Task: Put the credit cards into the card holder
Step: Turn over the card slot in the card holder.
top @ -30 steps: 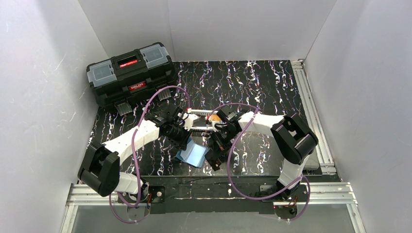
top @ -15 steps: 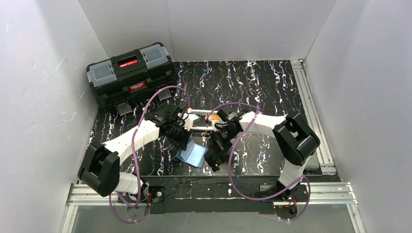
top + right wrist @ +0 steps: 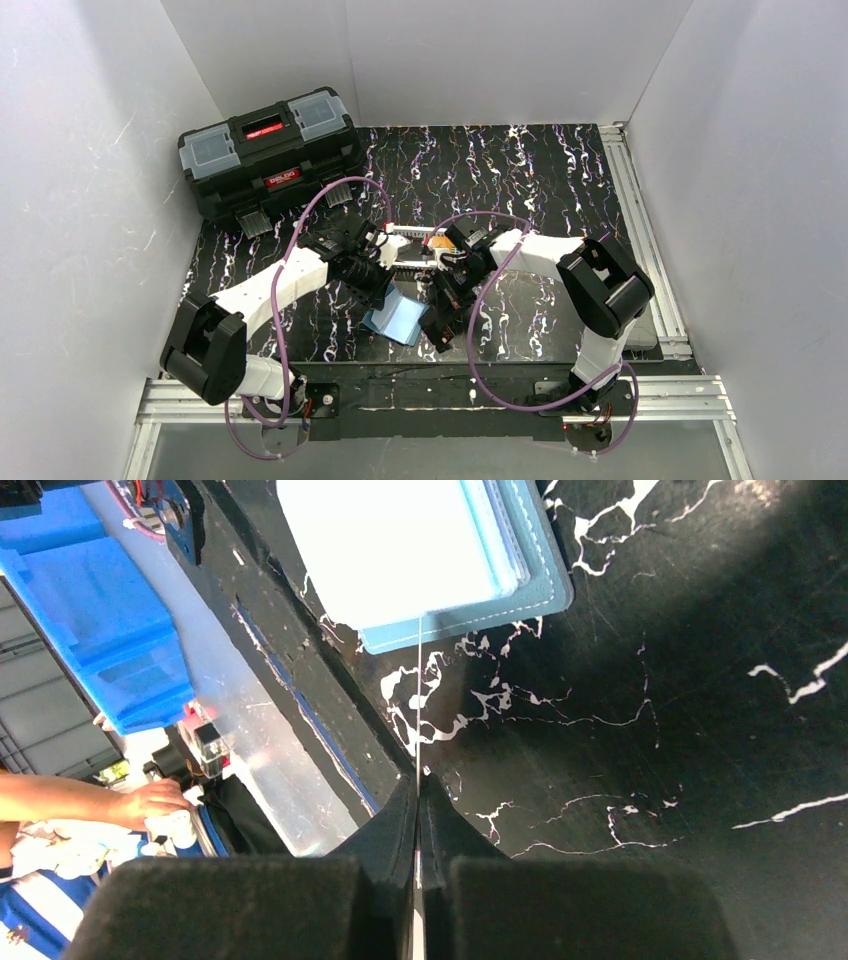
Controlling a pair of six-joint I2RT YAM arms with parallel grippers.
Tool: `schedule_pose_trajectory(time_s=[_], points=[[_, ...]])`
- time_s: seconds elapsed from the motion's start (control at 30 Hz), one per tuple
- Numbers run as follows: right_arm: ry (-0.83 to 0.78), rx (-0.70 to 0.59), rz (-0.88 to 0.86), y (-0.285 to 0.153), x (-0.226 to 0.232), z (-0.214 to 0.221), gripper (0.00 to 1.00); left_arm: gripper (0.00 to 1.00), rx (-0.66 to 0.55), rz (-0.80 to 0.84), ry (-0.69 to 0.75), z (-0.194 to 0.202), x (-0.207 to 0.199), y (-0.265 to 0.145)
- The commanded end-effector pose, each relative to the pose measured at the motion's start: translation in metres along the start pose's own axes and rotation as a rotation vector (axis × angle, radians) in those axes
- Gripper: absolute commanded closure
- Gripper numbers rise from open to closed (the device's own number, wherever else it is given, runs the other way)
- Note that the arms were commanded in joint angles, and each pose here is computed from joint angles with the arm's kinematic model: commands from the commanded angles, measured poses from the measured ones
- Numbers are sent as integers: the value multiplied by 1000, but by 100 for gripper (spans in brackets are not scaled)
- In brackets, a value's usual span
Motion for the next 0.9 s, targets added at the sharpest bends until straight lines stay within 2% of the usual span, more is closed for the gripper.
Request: schedule_pose_trajectory(time_s=[0.0,0.87], points=[[-50,-11,-45,-2,12,-8,99,87,-21,26,12,-5,-5,-6],[-39,2,-38,2,8,-9,99,88,-25,26,11,-5,-6,-7]])
Point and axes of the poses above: each gripper's point midway between its finger pads, its own y axis out along the fingers, its own x axis along the line the jaws close on, z = x × y, the point moved 7 cm from there along -y, back along the fingers, and after that the axes turned 14 degrees about y, right-handed, at the moved point
